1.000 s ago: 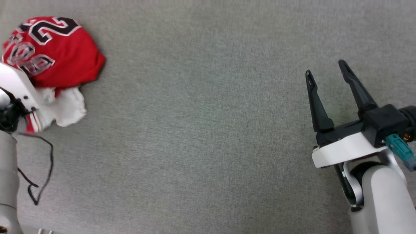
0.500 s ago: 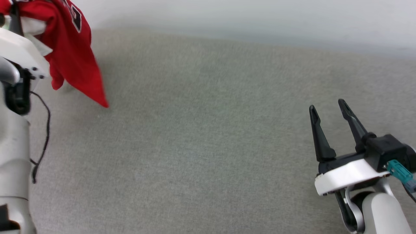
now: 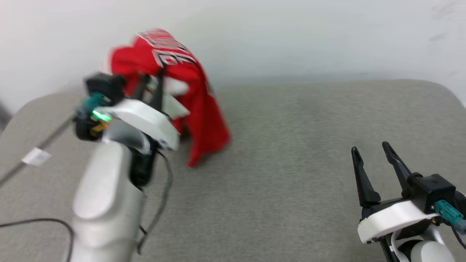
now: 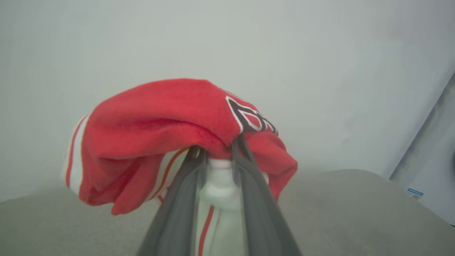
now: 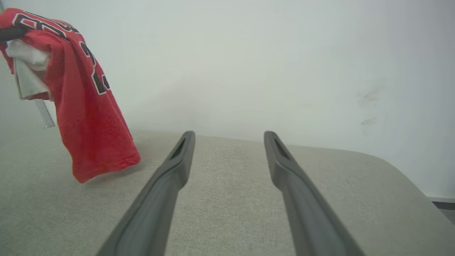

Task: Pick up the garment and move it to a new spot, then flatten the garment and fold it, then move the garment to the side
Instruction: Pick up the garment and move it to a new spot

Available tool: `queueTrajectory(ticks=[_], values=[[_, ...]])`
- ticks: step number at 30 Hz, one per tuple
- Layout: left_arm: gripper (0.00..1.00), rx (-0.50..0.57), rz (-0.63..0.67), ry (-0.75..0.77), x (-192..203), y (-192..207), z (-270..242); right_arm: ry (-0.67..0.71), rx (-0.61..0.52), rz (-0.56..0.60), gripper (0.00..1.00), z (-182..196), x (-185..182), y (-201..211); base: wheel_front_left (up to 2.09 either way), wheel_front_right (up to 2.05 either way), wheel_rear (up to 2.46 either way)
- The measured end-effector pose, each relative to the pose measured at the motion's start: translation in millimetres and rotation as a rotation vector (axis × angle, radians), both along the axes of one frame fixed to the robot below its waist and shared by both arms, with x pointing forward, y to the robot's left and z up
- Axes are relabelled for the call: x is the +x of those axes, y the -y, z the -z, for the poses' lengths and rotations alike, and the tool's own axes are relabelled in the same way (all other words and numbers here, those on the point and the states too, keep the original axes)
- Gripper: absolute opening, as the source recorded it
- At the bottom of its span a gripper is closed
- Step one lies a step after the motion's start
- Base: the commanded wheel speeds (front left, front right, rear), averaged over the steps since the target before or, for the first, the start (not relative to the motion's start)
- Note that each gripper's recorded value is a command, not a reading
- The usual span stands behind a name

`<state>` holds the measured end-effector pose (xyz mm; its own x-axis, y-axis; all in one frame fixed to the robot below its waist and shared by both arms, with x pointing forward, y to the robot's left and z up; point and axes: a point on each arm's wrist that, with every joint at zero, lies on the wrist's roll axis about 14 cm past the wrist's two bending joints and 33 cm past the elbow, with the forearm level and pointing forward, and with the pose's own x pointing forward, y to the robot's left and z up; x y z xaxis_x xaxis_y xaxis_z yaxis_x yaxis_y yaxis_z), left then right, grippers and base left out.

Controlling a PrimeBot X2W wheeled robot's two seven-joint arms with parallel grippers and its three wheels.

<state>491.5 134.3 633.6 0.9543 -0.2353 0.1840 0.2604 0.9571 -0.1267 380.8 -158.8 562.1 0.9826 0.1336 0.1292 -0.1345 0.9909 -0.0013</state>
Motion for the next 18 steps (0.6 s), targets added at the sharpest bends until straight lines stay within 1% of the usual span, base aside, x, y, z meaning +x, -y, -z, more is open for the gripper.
queueTrajectory(ticks=[2,4,8,11,15,16,17,18], values=[[0.0,-0.026,0.095,-0.018,-9,40,10,0.003,0.0,0.035,1.0,-3,-8,12,0.0,0.0,0.0],[0.0,-0.025,0.19,-0.063,-21,79,27,0.005,0.003,0.069,1.0,-4,-16,23,0.0,0.0,0.0],[0.0,-0.01,0.36,-0.182,-51,139,72,0.002,0.005,0.122,1.0,-5,-28,40,0.0,0.0,0.0],[0.0,0.02,0.444,-0.309,-74,164,118,-0.017,0.011,0.141,1.0,1,-29,46,0.0,0.0,0.0],[0.0,0.087,0.524,-0.465,-105,181,175,-0.045,0.014,0.151,1.0,10,-26,50,0.0,0.0,0.0],[0.37,0.103,0.547,-0.498,-113,185,186,-0.05,0.016,0.153,1.0,12,-24,50,0.0,0.0,0.0],[0.93,0.109,0.561,-0.517,-119,187,193,-0.054,0.016,0.151,1.0,14,-23,50,0.0,0.0,0.0],[1.0,0.121,0.573,-0.516,-123,189,196,-0.059,0.017,0.149,1.0,16,-22,49,0.0,0.0,0.0]])
